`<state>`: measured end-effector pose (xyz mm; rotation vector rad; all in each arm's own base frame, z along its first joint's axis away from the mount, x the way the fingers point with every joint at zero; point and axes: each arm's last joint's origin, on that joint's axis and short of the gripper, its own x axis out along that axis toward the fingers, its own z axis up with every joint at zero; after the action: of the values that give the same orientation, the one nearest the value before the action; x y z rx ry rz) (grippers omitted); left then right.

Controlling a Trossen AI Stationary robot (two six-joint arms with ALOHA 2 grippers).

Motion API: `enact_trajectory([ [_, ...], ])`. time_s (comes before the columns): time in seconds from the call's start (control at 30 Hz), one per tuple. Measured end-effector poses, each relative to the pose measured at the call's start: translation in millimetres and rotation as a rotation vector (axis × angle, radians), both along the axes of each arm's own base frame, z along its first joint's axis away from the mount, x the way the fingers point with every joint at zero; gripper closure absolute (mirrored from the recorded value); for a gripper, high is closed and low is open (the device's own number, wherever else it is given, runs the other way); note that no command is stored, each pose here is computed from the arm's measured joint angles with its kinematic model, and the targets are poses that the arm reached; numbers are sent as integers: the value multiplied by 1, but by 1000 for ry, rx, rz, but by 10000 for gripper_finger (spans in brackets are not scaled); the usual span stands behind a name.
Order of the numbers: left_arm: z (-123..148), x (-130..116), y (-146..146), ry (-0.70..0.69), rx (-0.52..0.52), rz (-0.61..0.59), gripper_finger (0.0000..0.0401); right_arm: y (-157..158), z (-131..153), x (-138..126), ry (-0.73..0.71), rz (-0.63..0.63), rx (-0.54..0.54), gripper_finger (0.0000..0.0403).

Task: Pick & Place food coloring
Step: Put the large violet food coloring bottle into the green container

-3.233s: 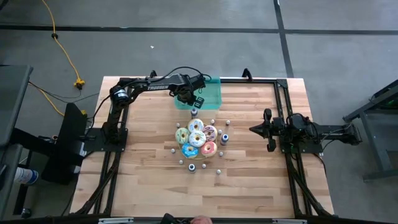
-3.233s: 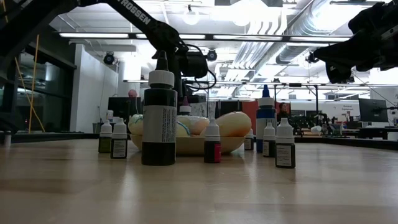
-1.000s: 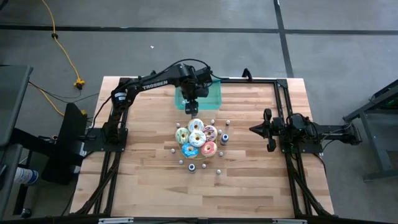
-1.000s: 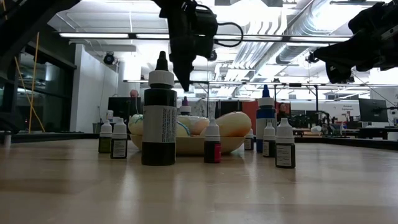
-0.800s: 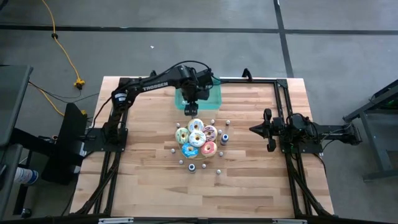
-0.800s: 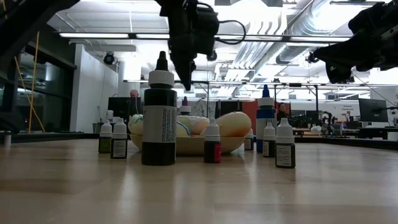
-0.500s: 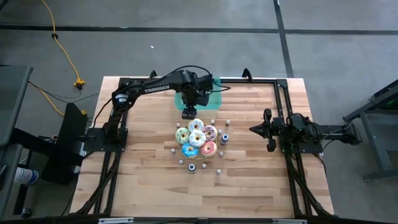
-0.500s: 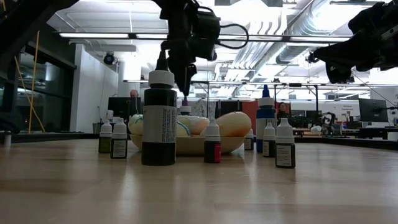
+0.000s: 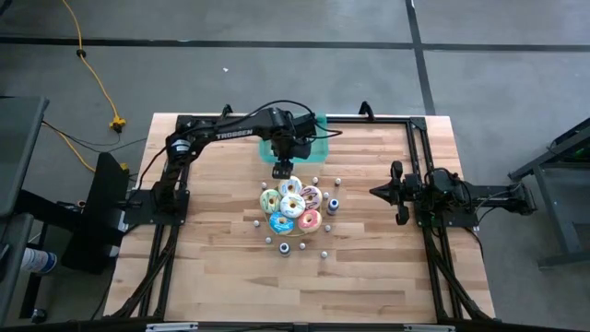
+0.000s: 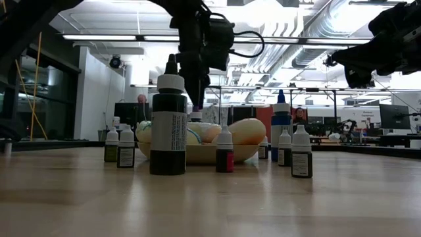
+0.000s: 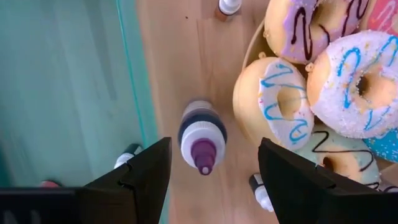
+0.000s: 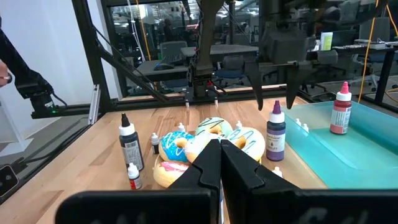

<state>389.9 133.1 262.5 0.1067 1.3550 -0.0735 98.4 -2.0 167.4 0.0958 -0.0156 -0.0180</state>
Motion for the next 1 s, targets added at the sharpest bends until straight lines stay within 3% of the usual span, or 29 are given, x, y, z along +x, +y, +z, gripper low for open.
enact_trajectory([
  [0.47,-19,0,1,9,17,2,171,0,0,0,0,0,0,402],
  [1.0,-19,1,2,4,28,4,176,0,0,0,0,0,0,402],
])
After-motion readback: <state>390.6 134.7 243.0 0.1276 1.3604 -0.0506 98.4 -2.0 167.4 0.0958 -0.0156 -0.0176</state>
